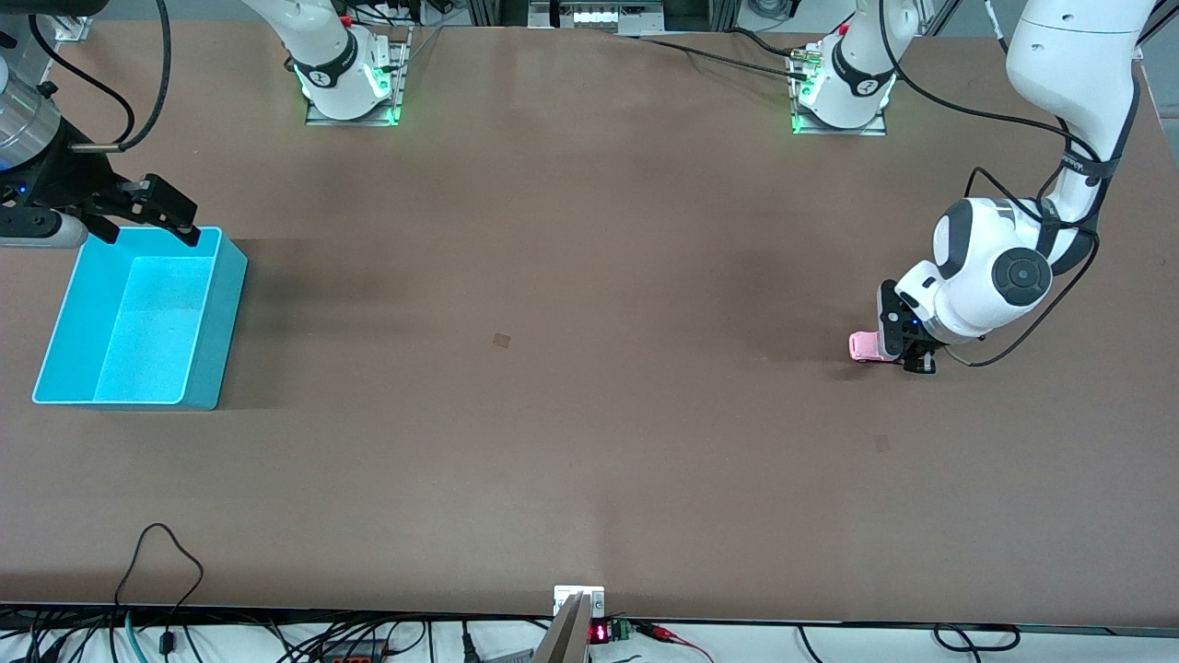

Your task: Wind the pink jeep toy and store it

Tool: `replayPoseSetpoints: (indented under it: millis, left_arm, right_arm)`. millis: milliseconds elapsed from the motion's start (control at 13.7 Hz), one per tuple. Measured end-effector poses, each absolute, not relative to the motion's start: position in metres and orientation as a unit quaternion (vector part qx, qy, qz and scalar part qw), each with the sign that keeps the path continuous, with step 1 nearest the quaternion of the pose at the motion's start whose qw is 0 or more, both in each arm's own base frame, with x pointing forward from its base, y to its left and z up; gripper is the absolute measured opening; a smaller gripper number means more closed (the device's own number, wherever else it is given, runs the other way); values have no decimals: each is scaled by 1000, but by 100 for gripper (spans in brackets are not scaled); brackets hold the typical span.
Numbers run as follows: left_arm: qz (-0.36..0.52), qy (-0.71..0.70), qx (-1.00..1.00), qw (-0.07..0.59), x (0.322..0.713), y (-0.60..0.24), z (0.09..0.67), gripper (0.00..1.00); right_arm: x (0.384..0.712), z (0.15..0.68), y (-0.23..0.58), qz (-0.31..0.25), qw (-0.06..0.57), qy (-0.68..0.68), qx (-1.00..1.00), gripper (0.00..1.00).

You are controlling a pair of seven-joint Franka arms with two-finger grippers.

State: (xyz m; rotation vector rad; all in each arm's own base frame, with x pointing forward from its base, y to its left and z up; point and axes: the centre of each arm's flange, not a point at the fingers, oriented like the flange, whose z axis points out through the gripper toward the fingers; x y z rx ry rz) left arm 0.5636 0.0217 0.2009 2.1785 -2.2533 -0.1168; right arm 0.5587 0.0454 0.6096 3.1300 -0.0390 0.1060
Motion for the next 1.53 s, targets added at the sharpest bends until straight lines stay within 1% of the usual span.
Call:
replayPoseSetpoints:
  millis: [219,803,1167,1532]
  left_arm:
    - [-38,-719,694,3,563,40,201,49]
    - [-28,-732,681,-3,558,190,201,49]
    - [-25,-725,689,-8,553,233,201,49]
    - [-25,-729,683,-7,554,243,201,49]
  right_arm:
    - [559,610,45,34,5,-12,999,100]
    - [559,610,45,34,5,-12,999,100]
    - [559,610,45,34,5,-12,999,100]
    - [559,610,45,34,5,-12,999,100]
